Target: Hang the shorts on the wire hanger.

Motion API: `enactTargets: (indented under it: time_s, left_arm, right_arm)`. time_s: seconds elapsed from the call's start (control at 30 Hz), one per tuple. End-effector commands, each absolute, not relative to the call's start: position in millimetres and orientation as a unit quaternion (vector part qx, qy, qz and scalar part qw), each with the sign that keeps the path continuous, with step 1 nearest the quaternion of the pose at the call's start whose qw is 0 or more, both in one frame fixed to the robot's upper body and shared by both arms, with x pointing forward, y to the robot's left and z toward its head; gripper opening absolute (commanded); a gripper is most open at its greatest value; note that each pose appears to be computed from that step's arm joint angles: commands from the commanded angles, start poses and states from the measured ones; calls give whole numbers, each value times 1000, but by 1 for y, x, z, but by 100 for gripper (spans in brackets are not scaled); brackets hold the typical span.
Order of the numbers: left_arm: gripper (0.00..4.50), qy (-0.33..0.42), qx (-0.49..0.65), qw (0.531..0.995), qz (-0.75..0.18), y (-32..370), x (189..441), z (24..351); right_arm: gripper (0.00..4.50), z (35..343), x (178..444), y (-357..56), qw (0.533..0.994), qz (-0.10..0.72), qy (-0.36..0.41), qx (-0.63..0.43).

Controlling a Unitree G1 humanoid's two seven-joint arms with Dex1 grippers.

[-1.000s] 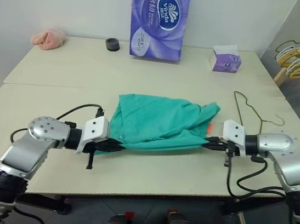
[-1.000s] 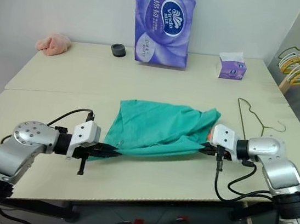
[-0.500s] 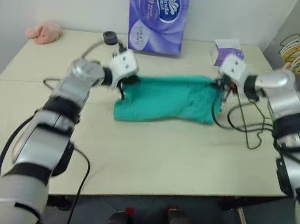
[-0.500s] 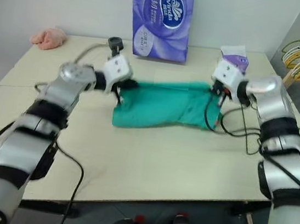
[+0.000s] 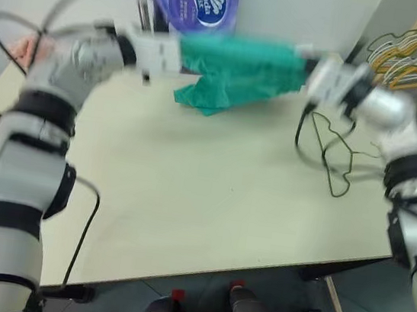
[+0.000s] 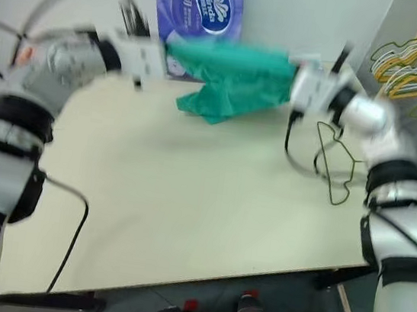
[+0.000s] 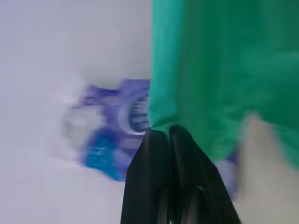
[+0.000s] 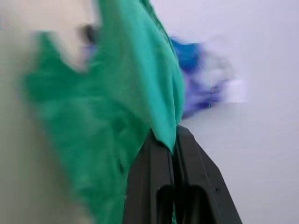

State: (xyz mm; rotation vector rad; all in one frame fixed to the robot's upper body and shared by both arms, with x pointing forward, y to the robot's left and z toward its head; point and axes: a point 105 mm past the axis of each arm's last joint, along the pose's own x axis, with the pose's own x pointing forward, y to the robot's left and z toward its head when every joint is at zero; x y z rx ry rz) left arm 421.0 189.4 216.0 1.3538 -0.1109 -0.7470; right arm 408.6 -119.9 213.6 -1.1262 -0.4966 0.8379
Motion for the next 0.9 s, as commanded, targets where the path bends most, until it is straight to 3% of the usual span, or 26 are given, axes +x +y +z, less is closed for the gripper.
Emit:
enactTargets:
  time_s: [0.03,0.2,0.37,0.53,0.67,0.9]
  left_arm:
    - [0,60,545,701,-457,203,372,168]
    - [0,190,451,647,-585,204,285,111]
    - [0,260,397,609,-636,206,232,83]
    - [0,267,361,604,-658,195,210,75]
    - [0,272,355,604,-660,195,207,72]
    - [0,278,329,592,-682,188,194,66]
  right_arm:
    - [3,196,379,-112,721,442,-226,-483]
    - [3,154,329,-101,693,545,-157,-444]
    - [3,123,277,-109,641,653,-23,-403]
    - [3,113,260,-123,631,673,59,-380]
    - [3,105,246,-133,609,691,114,-371]
    - [3,101,230,-132,574,718,157,-360]
